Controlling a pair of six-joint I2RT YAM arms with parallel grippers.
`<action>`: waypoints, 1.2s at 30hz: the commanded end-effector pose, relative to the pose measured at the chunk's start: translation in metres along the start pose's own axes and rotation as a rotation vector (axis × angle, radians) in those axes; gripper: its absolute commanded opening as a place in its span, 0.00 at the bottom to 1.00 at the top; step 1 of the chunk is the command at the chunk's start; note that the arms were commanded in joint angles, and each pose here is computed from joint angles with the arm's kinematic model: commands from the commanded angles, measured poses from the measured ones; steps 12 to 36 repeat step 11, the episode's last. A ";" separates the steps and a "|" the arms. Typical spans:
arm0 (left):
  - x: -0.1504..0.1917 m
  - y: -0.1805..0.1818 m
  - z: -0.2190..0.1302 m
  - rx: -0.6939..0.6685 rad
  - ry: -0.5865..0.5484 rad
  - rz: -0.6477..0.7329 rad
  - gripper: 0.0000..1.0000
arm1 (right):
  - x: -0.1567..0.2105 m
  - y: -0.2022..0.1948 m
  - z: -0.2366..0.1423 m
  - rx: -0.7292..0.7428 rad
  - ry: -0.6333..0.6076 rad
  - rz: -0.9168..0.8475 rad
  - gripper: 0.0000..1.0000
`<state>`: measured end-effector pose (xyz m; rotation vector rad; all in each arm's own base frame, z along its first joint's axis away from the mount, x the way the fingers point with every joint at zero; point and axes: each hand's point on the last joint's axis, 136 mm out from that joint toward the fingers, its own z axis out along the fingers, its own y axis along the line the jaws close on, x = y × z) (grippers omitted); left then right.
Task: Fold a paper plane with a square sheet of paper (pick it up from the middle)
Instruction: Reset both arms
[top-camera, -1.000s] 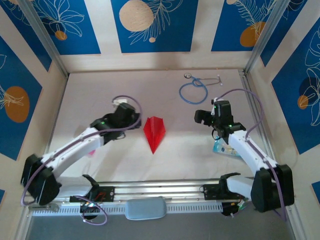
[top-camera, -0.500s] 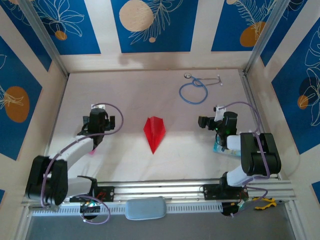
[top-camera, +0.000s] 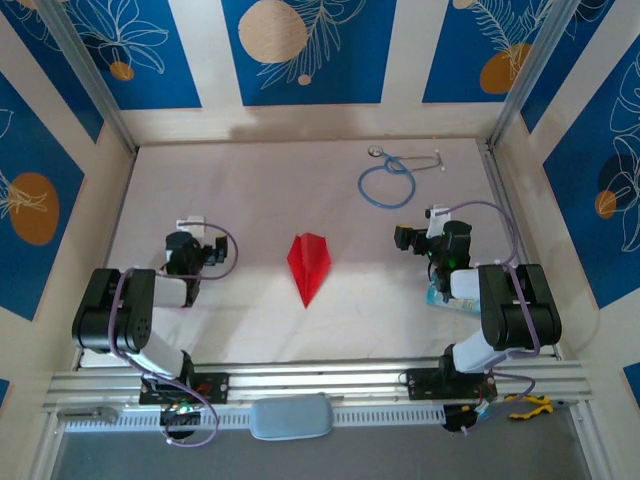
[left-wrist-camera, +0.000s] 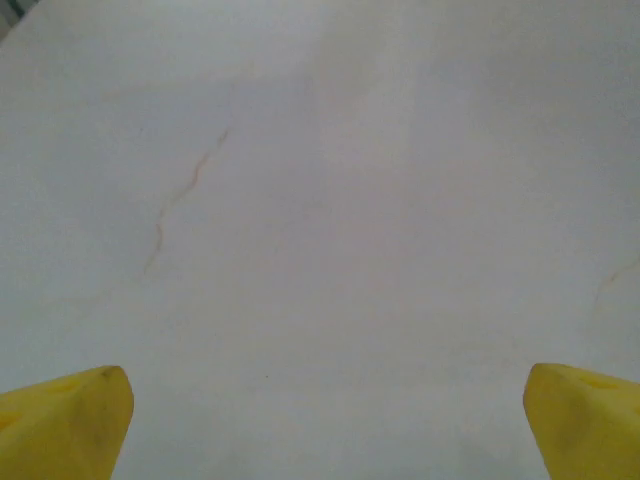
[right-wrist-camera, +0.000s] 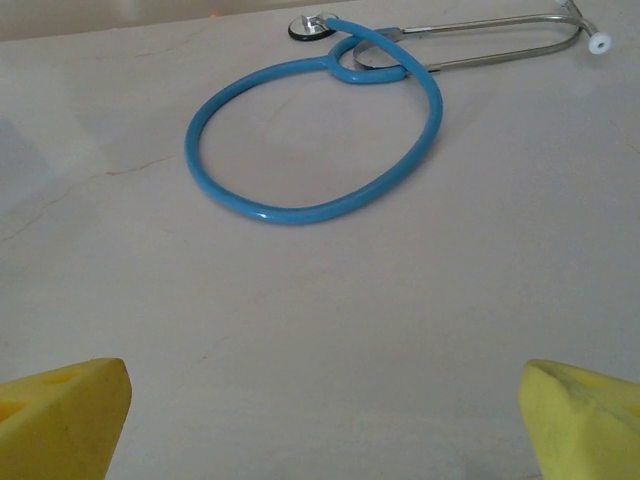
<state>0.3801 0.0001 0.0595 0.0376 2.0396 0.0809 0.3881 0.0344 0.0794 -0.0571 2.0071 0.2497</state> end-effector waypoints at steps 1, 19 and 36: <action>-0.035 -0.009 -0.002 0.049 -0.141 -0.025 1.00 | -0.016 -0.001 0.000 0.011 -0.050 -0.008 0.99; -0.037 -0.010 -0.004 0.050 -0.157 -0.020 1.00 | -0.017 -0.001 0.000 0.012 -0.052 -0.010 0.99; -0.037 -0.010 -0.004 0.050 -0.157 -0.020 1.00 | -0.017 -0.001 0.000 0.012 -0.052 -0.010 0.99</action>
